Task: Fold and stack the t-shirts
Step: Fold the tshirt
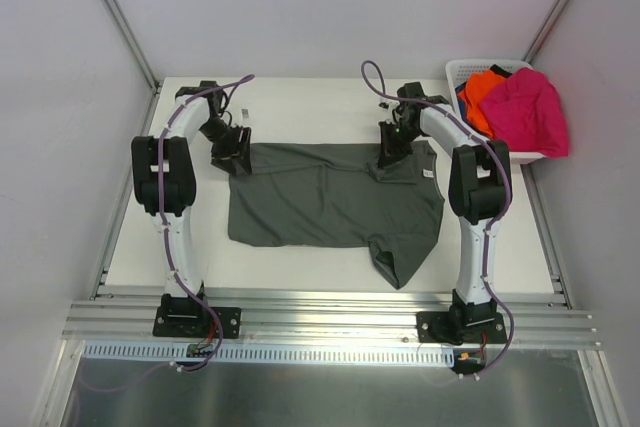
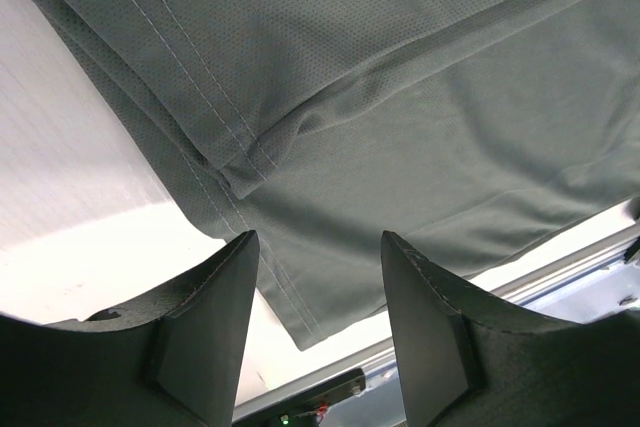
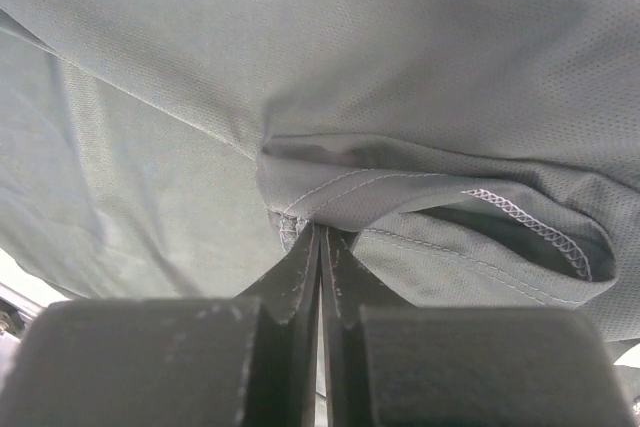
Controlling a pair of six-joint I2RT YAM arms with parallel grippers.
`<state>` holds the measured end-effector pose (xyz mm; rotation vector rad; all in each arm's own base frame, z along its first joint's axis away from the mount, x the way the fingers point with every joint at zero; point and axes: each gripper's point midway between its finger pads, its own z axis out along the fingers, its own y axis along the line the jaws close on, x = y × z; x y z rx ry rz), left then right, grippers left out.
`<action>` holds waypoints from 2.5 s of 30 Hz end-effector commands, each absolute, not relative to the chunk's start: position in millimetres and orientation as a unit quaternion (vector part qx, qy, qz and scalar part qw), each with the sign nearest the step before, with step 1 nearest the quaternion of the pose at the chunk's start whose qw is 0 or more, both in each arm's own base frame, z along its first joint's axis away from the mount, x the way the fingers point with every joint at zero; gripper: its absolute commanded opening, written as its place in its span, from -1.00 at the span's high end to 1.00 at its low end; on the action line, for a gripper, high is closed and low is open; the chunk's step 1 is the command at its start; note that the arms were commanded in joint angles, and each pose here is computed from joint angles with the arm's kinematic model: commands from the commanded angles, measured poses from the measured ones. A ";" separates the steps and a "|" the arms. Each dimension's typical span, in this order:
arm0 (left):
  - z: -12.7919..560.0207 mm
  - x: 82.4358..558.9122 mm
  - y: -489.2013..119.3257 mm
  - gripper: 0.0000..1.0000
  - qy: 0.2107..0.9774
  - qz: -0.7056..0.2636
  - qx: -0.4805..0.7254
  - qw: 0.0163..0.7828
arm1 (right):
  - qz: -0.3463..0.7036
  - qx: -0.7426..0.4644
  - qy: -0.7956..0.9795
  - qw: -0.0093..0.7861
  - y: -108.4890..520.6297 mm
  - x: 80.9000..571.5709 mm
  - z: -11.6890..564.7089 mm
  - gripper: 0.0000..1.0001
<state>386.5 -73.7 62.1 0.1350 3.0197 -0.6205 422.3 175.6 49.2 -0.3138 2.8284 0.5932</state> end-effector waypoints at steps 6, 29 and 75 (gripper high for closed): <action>61.5 395.2 -67.9 -0.03 0.980 -0.195 0.032 0.029 | 0.216 -0.119 0.958 0.148 181.5 431.4 75.3 0.99; 62.6 415.8 -42.8 0.13 0.985 -0.163 0.013 0.057 | 0.212 -0.120 0.958 0.151 181.1 430.2 76.1 0.99; 57.0 430.1 -55.6 1.00 0.984 -0.166 0.021 0.062 | 0.200 -0.134 0.955 0.175 175.9 436.4 88.6 0.99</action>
